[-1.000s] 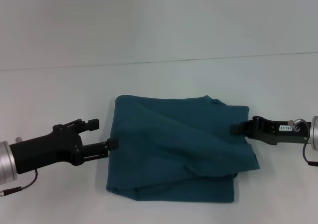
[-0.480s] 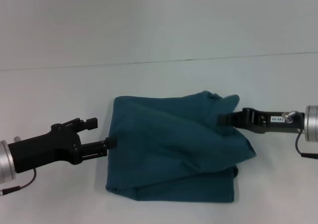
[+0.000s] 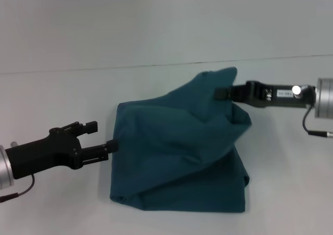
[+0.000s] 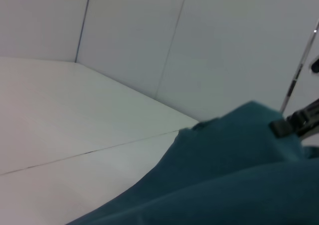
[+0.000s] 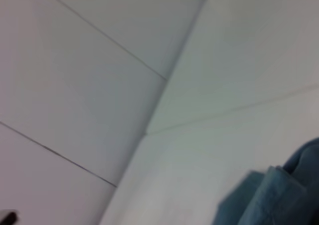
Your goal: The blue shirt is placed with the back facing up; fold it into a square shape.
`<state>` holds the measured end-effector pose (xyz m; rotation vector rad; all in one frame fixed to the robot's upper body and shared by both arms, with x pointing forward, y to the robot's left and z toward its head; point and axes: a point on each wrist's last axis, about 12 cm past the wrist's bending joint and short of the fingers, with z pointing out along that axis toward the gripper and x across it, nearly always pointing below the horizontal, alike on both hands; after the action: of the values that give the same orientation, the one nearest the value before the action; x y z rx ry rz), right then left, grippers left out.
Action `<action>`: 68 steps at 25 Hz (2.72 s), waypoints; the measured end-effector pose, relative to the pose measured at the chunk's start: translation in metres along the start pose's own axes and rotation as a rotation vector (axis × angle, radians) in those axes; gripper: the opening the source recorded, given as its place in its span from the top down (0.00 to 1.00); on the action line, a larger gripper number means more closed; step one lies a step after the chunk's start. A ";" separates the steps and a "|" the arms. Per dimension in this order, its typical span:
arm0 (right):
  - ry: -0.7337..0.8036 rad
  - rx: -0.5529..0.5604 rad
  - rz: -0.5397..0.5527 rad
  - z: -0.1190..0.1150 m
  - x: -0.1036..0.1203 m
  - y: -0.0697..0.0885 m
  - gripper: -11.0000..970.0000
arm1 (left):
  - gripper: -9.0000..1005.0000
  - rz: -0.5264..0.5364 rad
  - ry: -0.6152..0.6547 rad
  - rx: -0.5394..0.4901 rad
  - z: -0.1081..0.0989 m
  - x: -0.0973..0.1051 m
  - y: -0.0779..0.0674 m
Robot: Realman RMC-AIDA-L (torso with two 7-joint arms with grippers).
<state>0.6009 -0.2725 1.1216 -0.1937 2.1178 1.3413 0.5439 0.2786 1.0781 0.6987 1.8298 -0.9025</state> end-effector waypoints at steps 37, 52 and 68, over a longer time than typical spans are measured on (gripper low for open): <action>-0.018 -0.118 -0.053 -0.024 0.012 0.012 0.96 | 0.12 -0.013 -0.032 -0.018 0.002 -0.012 0.006; 0.044 0.142 0.018 -0.032 0.052 -0.034 0.95 | 0.12 -0.023 -0.025 0.008 0.011 -0.015 0.003; -0.052 0.328 0.092 -0.070 0.022 -0.054 0.40 | 0.12 -0.024 -0.035 0.021 0.019 -0.016 -0.001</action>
<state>0.5768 -0.3537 1.0880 0.0738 2.2881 1.0158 0.5586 0.2611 1.0881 0.6715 1.8035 -0.9453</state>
